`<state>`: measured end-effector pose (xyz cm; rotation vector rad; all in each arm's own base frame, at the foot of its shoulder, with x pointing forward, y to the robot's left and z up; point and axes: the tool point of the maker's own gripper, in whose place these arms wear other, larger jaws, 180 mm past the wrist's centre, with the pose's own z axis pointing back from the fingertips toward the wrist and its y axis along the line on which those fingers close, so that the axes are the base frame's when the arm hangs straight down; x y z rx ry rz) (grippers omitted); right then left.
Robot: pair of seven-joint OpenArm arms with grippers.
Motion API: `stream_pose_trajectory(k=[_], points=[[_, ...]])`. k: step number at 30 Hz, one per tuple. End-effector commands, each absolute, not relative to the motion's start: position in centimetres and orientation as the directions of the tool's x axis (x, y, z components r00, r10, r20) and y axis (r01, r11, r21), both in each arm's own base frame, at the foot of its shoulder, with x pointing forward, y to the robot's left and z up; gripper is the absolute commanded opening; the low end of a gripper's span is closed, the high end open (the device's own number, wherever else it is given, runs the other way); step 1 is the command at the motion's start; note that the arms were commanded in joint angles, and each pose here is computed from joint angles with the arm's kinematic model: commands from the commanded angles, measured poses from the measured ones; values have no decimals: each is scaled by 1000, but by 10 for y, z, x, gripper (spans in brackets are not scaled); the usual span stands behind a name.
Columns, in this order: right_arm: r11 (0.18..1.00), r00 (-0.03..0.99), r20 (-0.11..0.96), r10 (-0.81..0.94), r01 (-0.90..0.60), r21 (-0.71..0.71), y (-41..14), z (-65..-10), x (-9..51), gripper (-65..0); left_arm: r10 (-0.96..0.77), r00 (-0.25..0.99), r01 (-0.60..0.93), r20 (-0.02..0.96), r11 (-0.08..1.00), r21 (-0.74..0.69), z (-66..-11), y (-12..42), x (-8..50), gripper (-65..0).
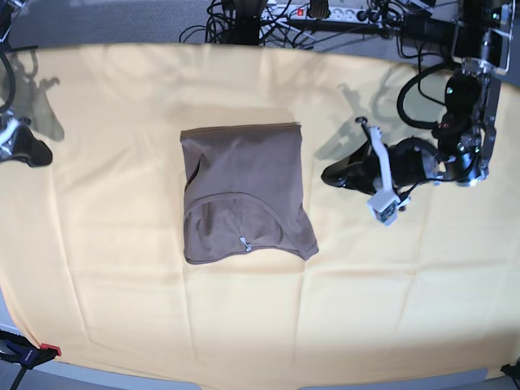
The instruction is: Fold the T-shirt properly
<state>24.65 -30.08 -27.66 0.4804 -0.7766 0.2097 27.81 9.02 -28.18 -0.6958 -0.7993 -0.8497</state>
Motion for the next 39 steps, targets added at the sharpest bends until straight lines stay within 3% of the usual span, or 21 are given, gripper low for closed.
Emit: stream_pose_trajectory(k=[1, 8, 14, 27, 31, 39], points=[[878, 653, 757, 28, -379, 294, -305, -256, 248, -650, -357, 380, 858, 853, 481, -181, -265, 94, 279, -650], [910, 682, 721, 117, -364, 196, -301, -252, 190, -650, -332, 379, 837, 864, 520, -168, -246, 111, 233, -650], [918, 770, 626, 127, -330, 219, -294, -270, 140, -650, -379, 393, 817, 838, 562, -129, -238, 125, 185, -650], [914, 939, 345, -3, -137, 381, -274, -312, 25, -650, -488, 649, 735, 584, 602, -313, -273, 146, 69, -650], [895, 958, 280, -66, -67, 441, -257, -322, -3, -650, -459, 701, 694, 545, 613, -377, -277, 143, 49, -650], [816, 979, 198, -55, -70, 574, -213, -341, -18, -650, -308, 819, 545, 485, 684, -485, -305, 146, 33, -650]])
